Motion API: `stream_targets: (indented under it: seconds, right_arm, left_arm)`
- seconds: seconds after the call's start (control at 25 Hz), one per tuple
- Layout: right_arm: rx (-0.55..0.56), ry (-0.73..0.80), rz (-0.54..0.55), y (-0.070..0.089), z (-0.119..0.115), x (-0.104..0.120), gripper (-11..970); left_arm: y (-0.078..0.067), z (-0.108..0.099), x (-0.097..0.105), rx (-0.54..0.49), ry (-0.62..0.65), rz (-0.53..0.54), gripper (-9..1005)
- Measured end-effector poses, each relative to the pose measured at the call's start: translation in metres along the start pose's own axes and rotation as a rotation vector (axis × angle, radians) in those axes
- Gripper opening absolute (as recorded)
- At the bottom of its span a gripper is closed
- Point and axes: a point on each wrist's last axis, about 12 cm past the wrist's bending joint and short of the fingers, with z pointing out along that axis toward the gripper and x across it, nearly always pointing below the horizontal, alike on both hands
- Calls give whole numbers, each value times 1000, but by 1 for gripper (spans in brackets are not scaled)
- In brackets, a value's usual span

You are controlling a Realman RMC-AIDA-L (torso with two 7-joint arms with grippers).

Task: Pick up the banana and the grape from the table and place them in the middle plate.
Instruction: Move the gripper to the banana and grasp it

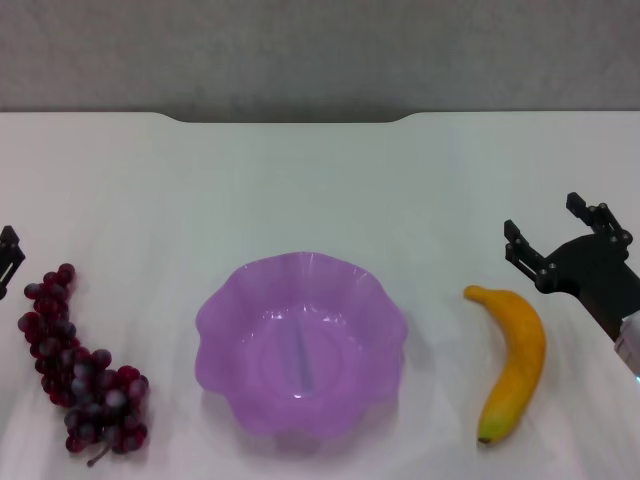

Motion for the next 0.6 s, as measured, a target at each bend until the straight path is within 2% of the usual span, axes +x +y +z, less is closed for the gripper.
stream_targets:
  seconds: [0.04, 0.44, 0.6]
  right_arm:
    - [-1, -1, 1, 0, 0, 0, 862]
    - [-6, -43, 10, 2, -1, -5, 879]
    - [-19, -56, 48, 3, -3, -6, 886]
  left_arm:
    - [1, 0, 0, -4, 0, -2, 886]
    - [5, -1, -1, -27, -9, -12, 884]
    - [7, -1, -1, -40, -10, -20, 884]
